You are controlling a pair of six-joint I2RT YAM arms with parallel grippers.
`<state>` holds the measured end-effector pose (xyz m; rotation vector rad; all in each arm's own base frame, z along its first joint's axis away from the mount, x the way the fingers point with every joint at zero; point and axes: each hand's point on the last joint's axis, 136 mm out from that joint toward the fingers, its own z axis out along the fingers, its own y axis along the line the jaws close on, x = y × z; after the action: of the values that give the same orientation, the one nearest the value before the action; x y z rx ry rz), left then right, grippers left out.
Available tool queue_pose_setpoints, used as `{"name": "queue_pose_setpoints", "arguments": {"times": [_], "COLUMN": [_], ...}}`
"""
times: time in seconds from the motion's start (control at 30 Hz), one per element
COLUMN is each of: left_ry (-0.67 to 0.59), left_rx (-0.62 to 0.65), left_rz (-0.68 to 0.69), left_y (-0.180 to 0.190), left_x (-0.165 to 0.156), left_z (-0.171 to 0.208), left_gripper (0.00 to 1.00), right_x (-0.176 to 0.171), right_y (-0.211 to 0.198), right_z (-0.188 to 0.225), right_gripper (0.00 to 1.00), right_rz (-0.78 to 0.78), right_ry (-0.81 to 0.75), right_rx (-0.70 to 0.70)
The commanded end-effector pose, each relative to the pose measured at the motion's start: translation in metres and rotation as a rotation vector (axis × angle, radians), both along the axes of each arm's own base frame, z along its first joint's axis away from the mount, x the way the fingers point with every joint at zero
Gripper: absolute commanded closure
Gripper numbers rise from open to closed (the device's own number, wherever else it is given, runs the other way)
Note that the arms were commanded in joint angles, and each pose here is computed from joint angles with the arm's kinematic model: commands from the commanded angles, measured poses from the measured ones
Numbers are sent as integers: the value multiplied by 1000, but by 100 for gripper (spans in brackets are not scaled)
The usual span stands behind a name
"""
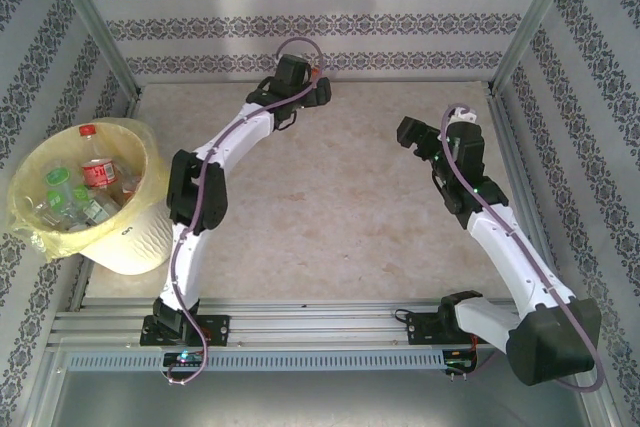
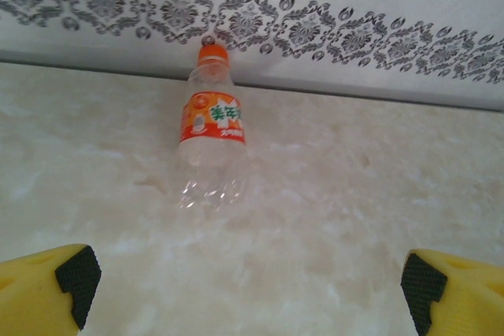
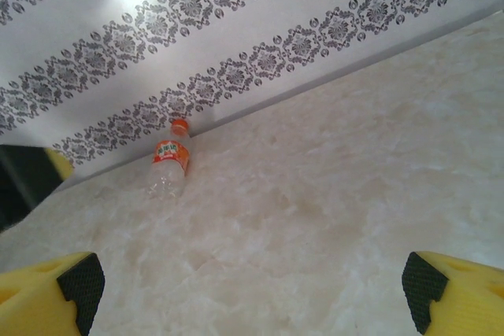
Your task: Put the plastic bottles in the bin
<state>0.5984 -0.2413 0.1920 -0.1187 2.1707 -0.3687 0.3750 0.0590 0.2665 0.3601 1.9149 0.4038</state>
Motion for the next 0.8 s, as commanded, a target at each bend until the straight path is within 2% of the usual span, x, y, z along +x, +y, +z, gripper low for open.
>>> {"name": "queue_pose_setpoints", "arguments": {"times": [0.0, 0.2, 0.47, 0.67, 0.77], "left_ry": [-162, -152, -42, 8, 28], "left_rx": [-75, 11, 249, 222, 156], "left_rz": [-47, -164, 67, 39, 60], "left_y": [-20, -43, 3, -2, 3], "left_x": [32, 51, 67, 71, 78], "left_z": [25, -22, -85, -116, -130], "left_gripper": [0, 0, 0, 0, 8], "right_x": [-6, -5, -4, -8, -12], "right_y": [-8, -10, -11, -16, -18], "right_z": [-4, -5, -4, -2, -2], "right_gripper": [2, 2, 2, 2, 2], "right_rz": [-11, -18, -22, -36, -46], "right_ry": [27, 41, 50, 45, 45], "right_rx": [-52, -67, -85, -102, -109]}}
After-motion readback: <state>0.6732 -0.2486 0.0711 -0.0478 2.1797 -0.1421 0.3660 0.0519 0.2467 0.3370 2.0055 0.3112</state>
